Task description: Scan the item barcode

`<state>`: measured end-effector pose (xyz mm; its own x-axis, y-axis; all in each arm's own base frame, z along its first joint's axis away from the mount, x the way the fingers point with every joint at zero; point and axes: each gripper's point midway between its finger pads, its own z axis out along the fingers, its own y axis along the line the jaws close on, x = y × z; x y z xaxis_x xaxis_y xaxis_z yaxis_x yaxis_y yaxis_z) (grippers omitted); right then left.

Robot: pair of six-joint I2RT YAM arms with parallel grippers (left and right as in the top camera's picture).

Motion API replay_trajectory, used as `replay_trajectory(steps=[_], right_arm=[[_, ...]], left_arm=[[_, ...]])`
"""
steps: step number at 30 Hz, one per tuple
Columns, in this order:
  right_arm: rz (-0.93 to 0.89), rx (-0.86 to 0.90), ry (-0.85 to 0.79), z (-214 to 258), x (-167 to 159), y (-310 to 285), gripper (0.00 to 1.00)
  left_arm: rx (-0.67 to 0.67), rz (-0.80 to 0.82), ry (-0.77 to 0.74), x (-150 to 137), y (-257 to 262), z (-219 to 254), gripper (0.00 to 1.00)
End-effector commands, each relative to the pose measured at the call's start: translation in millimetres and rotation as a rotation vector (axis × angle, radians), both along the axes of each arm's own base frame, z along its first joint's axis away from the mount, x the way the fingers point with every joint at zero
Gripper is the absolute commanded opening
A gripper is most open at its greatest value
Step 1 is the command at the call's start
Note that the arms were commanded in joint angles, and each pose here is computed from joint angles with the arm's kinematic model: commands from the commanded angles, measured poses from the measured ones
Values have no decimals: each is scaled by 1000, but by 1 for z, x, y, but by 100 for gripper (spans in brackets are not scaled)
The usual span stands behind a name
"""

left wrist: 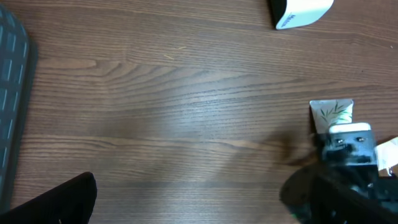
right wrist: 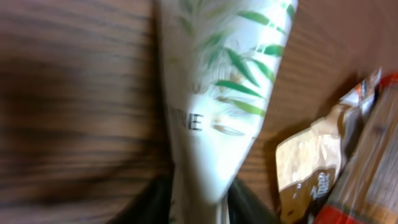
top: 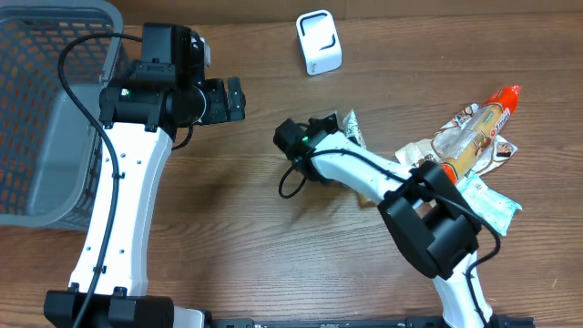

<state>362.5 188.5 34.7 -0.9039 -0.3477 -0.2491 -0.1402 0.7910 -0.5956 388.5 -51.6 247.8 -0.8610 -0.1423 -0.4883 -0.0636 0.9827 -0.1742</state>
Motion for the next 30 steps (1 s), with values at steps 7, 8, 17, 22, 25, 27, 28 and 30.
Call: replay_trajectory(steps=[7, 8, 17, 22, 25, 27, 28, 30], right_arm=[[196, 172, 183, -14, -40, 72, 47], [201, 195, 202, -16, -44, 77, 47], [181, 362, 141, 48, -20, 95, 46], [151, 460, 89, 93, 5, 83, 56], [153, 529, 153, 96, 11, 69, 60], [170, 582, 232, 93, 10, 60, 64], [183, 622, 280, 90, 9, 57, 66], [196, 695, 347, 89, 6, 52, 66]], left_arm=[[7, -14, -33, 1, 0, 11, 100], [8, -14, -32, 0, 0, 11, 100], [8, -14, -32, 0, 0, 11, 100], [8, -14, -32, 0, 0, 11, 100], [8, -14, -32, 0, 0, 11, 100], [8, -14, -32, 0, 0, 11, 100], [8, -14, -32, 0, 0, 11, 100], [8, -14, -32, 0, 0, 11, 100]])
